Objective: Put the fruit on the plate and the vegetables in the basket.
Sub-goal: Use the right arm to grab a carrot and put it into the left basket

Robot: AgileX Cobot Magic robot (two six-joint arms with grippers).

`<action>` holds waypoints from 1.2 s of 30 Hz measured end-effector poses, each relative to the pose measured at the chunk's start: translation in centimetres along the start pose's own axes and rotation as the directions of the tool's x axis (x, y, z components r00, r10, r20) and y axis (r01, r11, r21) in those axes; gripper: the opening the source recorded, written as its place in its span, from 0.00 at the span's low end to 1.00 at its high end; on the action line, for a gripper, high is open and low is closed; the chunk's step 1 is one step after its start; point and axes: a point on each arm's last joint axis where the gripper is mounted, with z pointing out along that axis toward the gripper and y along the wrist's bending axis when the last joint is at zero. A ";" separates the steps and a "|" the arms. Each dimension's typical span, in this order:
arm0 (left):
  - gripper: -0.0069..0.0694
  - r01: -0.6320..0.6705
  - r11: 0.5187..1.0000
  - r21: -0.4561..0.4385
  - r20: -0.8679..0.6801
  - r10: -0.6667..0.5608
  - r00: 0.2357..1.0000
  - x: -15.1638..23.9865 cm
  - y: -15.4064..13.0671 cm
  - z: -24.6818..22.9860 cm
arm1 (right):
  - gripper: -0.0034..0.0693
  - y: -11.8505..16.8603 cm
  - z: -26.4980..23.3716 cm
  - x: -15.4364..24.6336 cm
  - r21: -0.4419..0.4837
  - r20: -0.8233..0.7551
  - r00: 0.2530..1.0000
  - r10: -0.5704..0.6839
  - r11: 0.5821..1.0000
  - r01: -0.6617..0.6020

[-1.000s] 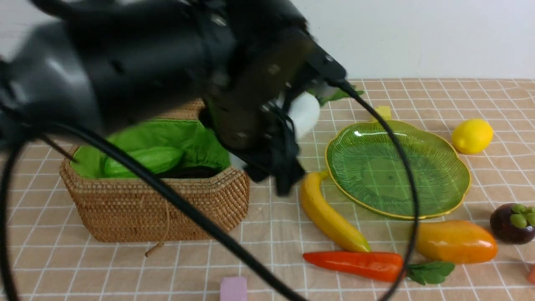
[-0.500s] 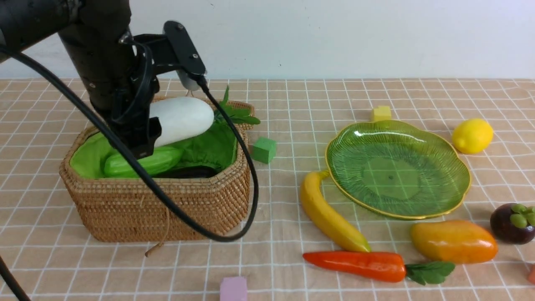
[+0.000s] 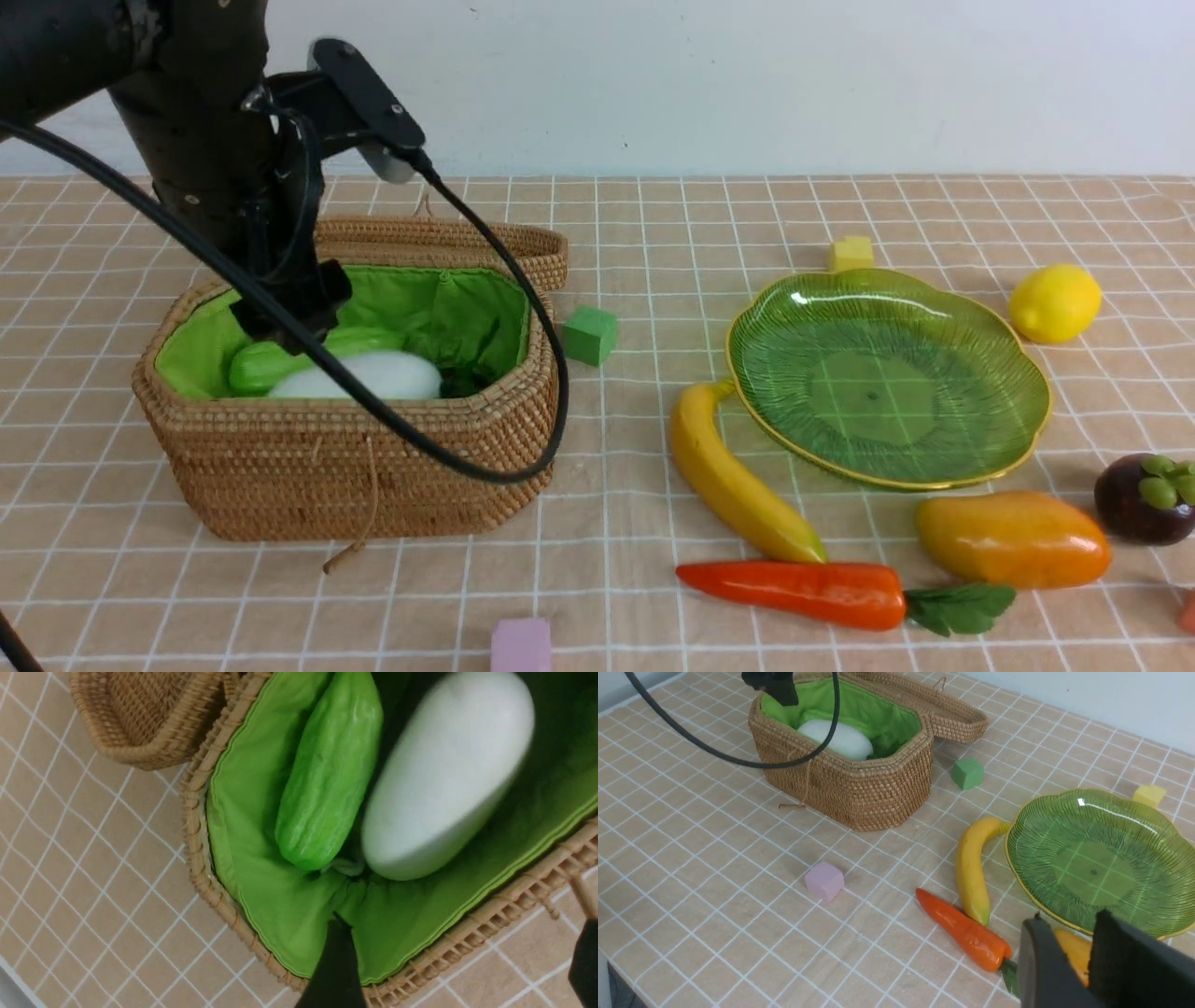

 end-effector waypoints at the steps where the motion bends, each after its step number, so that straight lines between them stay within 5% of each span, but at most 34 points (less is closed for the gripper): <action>1: 0.82 0.048 0.999 0.007 0.016 -0.048 0.999 0.1 0.0 -0.5 | 0.29 0.1 0.5 -0.2 0.001 -0.017 1.000 -0.001 1.000 0.001; 3: 0.74 0.124 0.992 0.024 0.040 -0.125 0.991 0.3 -0.3 -1.5 | 0.29 0.1 1.3 -0.4 0.002 -0.041 0.999 -0.003 1.000 0.004; 5: 0.44 0.259 0.964 0.059 0.075 -0.263 0.962 0.8 -0.9 -4.3 | 0.29 0.3 3.4 -0.9 0.004 -0.104 0.995 -0.009 1.000 0.009; 9: 0.08 0.296 0.946 0.135 0.218 -0.320 0.922 2.1 -3.2 -10.5 | 0.30 0.8 8.8 -1.7 0.005 -0.232 0.973 -0.024 1.000 0.026; 14: 0.07 0.270 0.938 0.218 0.317 -0.329 0.889 4.9 -5.7 -14.5 | 0.30 1.1 16.0 -1.4 0.005 -0.397 0.916 -0.061 0.998 0.069; 19: 0.07 0.278 0.915 0.294 0.412 -0.383 0.826 10.1 -8.4 -15.7 | 0.29 -1.5 25.2 1.6 0.017 -0.632 0.773 -0.055 0.996 0.084; 25: 0.07 0.275 0.869 0.412 0.547 -0.477 0.688 17.4 -12.2 -13.8 | 0.29 -5.0 31.7 6.3 -0.133 -0.781 0.606 -0.150 0.988 0.074; 30: 0.07 0.225 0.852 0.473 0.659 -0.512 0.551 20.9 -14.4 -12.2 | 0.45 -5.2 34.0 7.9 -0.244 -0.767 0.580 -0.275 0.961 0.132; 36: 0.07 0.205 0.860 0.467 0.682 -0.498 0.535 21.5 -14.9 -11.5 | 0.66 -5.7 35.5 8.2 -0.310 -0.709 0.584 -0.396 0.918 0.247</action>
